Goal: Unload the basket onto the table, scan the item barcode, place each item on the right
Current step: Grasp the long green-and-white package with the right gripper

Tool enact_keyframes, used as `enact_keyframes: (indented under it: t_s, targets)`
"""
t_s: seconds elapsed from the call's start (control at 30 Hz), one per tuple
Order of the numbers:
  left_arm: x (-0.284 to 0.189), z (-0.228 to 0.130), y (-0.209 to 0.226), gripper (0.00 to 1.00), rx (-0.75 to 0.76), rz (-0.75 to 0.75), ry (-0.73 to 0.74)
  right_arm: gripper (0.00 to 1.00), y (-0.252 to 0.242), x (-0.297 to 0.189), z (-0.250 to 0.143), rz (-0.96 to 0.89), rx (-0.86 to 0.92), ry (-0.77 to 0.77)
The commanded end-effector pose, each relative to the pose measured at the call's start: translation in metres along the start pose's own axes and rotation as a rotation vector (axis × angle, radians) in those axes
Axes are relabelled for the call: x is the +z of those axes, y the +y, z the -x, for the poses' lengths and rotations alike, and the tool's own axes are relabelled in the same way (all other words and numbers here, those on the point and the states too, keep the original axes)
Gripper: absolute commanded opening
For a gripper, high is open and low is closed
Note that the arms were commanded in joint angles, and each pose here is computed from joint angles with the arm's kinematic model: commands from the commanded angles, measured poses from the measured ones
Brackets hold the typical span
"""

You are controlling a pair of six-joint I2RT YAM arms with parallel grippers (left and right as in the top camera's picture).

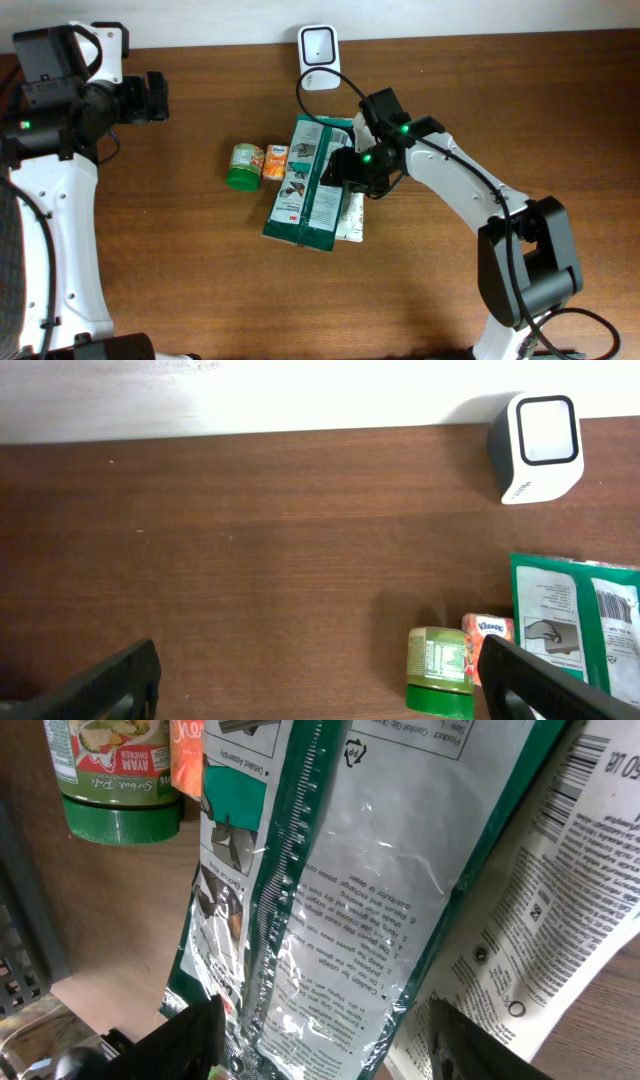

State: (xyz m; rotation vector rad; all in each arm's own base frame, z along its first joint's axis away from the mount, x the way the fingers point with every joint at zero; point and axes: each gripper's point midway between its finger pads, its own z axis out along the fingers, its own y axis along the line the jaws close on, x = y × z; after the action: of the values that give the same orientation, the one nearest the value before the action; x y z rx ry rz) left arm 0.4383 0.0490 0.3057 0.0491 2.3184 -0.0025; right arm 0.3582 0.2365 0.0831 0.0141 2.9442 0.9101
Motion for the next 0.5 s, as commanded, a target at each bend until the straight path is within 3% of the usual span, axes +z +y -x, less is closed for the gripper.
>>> enact_keyframes:
  t_s: [0.0,0.47]
  targets:
    - [-0.0042,0.0048,0.0023,0.99,-0.003,0.009,-0.015,0.62,-0.0059,0.0067,-0.0046,-0.019,0.009,0.012]
    - [-0.0042,0.0048,0.0023,0.99,-0.003,0.009,-0.015,0.62,-0.0092,0.0074,-0.0044,-0.034,0.009,0.007]
